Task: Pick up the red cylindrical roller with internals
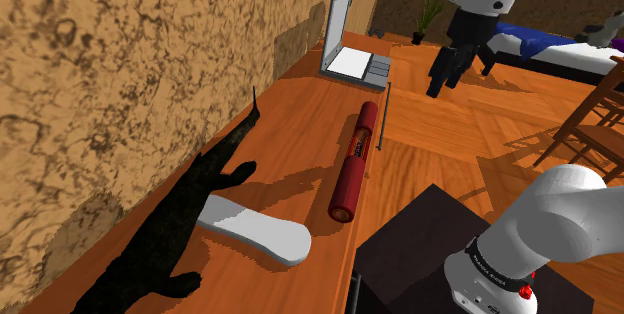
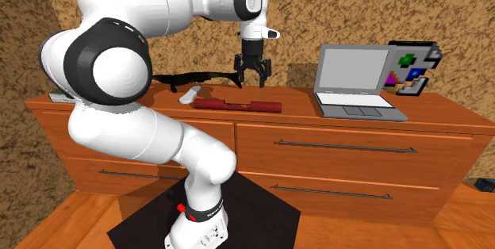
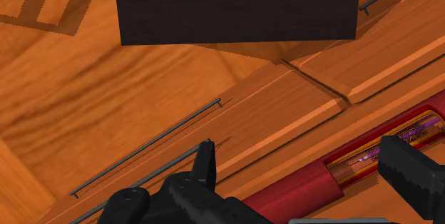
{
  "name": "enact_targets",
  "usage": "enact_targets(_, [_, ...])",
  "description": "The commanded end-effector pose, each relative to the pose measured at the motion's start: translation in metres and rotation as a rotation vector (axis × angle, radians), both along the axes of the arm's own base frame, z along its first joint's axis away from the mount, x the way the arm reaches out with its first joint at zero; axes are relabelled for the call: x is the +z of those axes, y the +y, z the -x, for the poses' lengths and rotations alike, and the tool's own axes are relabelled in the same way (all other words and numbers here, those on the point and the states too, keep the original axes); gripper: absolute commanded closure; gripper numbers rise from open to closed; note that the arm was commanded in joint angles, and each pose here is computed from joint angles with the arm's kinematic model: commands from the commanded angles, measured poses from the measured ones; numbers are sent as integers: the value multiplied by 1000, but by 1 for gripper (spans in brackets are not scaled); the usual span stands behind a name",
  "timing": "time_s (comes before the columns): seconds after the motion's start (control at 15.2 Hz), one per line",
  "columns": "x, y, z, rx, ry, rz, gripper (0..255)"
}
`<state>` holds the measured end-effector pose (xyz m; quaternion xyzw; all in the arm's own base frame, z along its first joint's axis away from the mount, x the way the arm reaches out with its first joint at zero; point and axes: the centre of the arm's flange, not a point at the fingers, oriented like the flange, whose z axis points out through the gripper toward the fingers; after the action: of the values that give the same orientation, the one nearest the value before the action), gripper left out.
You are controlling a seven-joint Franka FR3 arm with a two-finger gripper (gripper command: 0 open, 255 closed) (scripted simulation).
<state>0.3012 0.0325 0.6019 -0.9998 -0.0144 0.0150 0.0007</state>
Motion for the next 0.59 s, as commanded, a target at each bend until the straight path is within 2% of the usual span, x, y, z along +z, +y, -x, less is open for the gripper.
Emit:
enact_targets(0.0, [0, 0, 0, 0, 0, 0, 0])
enact_targets(0.53, [-66, 74, -12, -474, -37, -29, 0])
